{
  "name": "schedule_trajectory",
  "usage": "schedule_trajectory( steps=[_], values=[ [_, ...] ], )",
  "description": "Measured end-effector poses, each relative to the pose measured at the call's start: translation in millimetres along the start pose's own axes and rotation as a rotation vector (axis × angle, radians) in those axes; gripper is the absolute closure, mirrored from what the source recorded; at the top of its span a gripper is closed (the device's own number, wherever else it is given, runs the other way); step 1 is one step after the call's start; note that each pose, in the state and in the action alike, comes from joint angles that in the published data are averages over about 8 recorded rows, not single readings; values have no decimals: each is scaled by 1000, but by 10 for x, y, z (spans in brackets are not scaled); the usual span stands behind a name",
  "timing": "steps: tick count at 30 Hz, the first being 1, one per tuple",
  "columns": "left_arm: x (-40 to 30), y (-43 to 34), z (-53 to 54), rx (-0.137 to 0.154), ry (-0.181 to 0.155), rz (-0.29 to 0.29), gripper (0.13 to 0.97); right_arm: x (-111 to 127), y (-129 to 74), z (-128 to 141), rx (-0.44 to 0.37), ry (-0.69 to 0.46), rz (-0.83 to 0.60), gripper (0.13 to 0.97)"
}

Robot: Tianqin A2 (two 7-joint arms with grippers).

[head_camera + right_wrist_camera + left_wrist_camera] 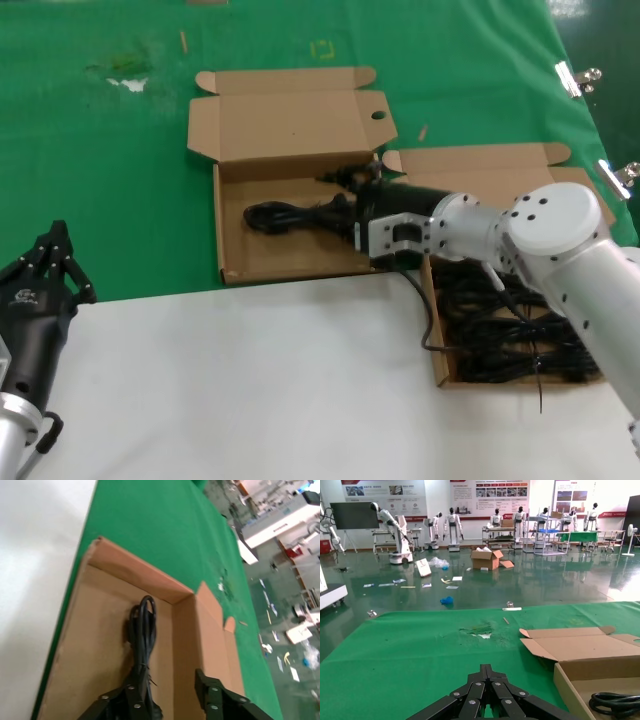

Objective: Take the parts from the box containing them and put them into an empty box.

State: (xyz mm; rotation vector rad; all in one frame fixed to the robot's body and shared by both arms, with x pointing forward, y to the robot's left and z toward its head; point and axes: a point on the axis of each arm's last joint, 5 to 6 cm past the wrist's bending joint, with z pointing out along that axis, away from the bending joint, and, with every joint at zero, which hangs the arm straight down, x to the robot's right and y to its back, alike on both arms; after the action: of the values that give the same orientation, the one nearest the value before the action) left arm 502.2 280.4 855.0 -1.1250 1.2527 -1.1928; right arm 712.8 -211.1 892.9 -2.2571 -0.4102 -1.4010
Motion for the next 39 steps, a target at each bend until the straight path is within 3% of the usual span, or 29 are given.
schedule_trajectory(
  steps=[10, 18, 27, 31, 39],
  values=[
    [0, 0, 0, 0, 0, 0, 957, 159, 83, -326, -36, 57, 143, 649],
    [0, 0, 0, 0, 0, 0, 957, 195, 171, -759, -72, 108, 260, 436],
    [0, 0, 0, 0, 0, 0, 957, 149, 248, -1229, -103, 135, 328, 268],
    [0, 0, 0, 0, 0, 0, 957, 85, 292, -1381, -111, 136, 349, 268],
    [0, 0, 0, 0, 0, 0, 957, -15, 357, -1515, -119, 135, 379, 166]
  ],
)
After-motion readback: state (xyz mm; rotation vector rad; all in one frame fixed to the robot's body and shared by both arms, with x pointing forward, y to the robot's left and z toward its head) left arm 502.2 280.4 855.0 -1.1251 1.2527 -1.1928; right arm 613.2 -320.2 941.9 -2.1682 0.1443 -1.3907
